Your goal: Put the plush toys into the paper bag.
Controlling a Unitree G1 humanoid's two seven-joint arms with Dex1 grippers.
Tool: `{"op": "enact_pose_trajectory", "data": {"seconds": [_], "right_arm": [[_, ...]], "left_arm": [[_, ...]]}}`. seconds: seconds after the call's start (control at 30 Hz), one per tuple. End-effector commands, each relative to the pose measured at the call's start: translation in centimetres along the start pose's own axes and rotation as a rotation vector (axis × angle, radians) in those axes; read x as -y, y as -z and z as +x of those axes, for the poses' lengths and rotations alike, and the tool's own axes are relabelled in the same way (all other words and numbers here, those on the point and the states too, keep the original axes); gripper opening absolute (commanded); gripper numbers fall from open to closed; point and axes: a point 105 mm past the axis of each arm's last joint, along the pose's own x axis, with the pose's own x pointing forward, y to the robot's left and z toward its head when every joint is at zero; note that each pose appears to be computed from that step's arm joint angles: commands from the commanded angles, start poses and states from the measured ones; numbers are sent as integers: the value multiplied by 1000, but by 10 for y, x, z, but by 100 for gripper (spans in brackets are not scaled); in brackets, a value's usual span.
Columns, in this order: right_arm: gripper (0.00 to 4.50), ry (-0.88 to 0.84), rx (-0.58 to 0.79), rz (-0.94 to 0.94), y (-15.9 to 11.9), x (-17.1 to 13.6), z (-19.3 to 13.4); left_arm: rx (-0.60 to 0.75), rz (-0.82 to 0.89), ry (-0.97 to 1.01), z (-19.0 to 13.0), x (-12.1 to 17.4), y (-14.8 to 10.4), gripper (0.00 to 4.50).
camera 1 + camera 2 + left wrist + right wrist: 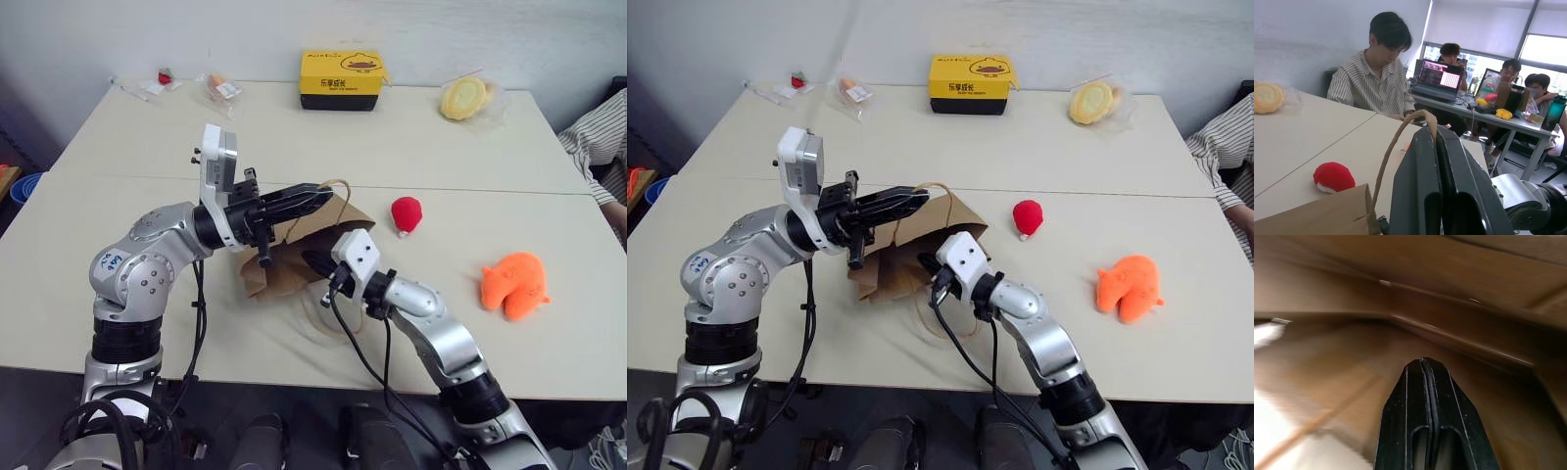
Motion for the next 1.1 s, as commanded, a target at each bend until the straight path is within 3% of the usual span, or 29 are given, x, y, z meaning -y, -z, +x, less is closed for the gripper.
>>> {"op": "enact_pose_trajectory", "data": {"seconds": [0.03, 0.37, 0.77, 0.9, 1.0, 1.1], "right_arm": [[1, 46, 8, -38, 0, 3, 7], [1, -12, -115, -101, 42, -9, -3], [1, -22, -103, -113, 46, -1, -14], [1, -65, 42, -63, 18, -6, -16], [62, -100, 132, -44, -3, -8, -24], [167, -113, 186, -58, -21, -6, -39]], "left_arm": [[54, 16, 13, 5, 8, -21, 0], [170, -48, -40, 1, 1, -45, 0], [228, -84, -50, 0, 0, -55, 0], [156, -59, -28, 3, 5, -42, 0], [72, -32, -28, 4, 5, -23, 0], [53, -16, -61, 2, 0, -12, 0]]}}
